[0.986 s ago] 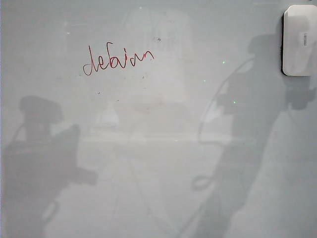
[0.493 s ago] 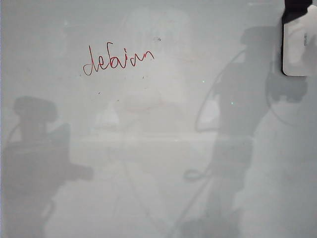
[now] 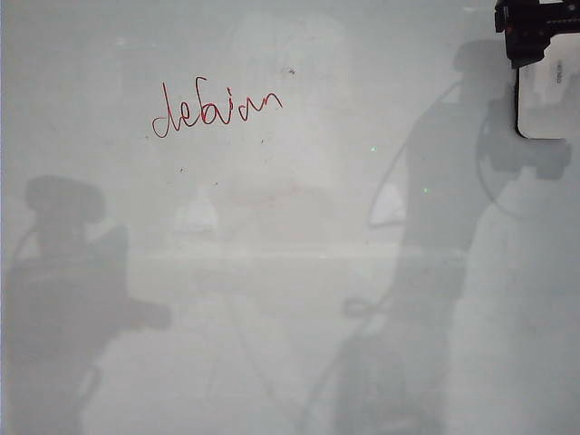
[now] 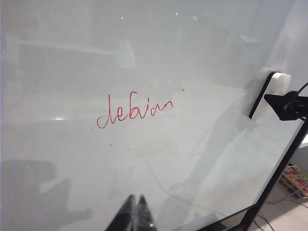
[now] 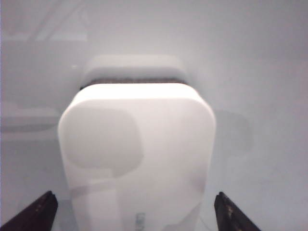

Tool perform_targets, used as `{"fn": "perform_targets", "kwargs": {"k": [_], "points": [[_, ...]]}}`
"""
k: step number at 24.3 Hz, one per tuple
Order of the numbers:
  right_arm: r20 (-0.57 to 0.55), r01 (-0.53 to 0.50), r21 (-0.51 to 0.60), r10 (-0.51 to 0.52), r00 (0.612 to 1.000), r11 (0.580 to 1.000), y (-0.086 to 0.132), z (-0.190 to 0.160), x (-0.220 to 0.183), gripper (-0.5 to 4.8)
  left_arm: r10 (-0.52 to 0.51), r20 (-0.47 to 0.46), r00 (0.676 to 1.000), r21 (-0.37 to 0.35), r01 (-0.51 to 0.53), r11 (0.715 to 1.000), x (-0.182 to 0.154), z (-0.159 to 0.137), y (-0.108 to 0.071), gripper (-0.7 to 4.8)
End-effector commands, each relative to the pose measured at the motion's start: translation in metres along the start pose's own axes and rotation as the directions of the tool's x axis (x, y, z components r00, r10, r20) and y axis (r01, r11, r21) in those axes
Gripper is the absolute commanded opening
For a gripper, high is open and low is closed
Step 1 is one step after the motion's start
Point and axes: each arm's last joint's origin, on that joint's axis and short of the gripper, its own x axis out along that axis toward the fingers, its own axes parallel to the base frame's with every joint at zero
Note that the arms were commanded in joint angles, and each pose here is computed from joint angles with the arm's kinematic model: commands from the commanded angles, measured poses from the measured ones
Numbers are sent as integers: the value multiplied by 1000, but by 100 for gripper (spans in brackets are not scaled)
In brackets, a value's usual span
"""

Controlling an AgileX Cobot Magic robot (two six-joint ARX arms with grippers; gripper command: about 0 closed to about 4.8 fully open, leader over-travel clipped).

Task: Grab the whiteboard eraser that is attached to the surface of the whiteboard and use it to clean the writing on the whiteboard.

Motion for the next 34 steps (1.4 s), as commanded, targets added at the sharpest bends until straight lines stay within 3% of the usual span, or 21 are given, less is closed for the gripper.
{"fn": "perform_targets", "kwargs": {"k": [1, 4, 7, 11, 13, 14, 15, 20, 23, 26, 29, 34], "points": [[49, 17, 17, -18, 999, 1000, -1, 7, -1, 472, 1, 11, 1000, 11, -1, 1000, 0, 2, -1, -5], [63, 22, 23, -23, 998, 999, -5, 9, 1, 457, 1, 11, 1000, 11, -1, 1000, 0, 2, -1, -5], [62, 23, 23, -25, 998, 999, -10, 8, 4, 389, 0, 11, 1000, 11, 0, 1000, 0, 2, -1, -5], [62, -48, 19, 47, 997, 999, -11, 6, 10, 380, 0, 12, 1000, 11, -1, 1000, -1, 2, -1, -5], [54, -70, 15, 69, 996, 997, -10, 4, 12, 328, 0, 11, 1000, 11, 0, 1000, -1, 2, -1, -5], [49, -85, 13, 84, 995, 996, -9, 3, 13, 261, -2, 11, 1000, 10, 2, 1000, 0, 2, -1, -5], [50, -93, 13, 92, 994, 996, -9, 3, 13, 243, -2, 11, 1000, 10, 2, 1000, -1, 2, -1, -5], [56, -116, 13, 115, 992, 993, -8, 5, 10, 237, -2, 11, 1000, 10, 2, 1000, 0, 2, -1, -5], [76, -160, 9, 159, 984, 987, -3, 14, -6, 157, 2, 12, 1000, 11, -2, 1000, 0, 2, -1, -5], [81, -190, -25, 191, 978, 982, 3, 17, -13, 157, 2, 12, 1000, 11, -2, 1000, 0, 2, -1, -5], [47, -314, -43, 316, 948, 949, 31, 21, -28, 157, 2, 11, 1000, 10, -2, 1000, 0, 2, -1, -5], [32, -373, -65, 376, 926, 925, 102, 39, -50, 159, 44, 30, 999, 14, -44, 999, -1, 3, 0, -5]]}}
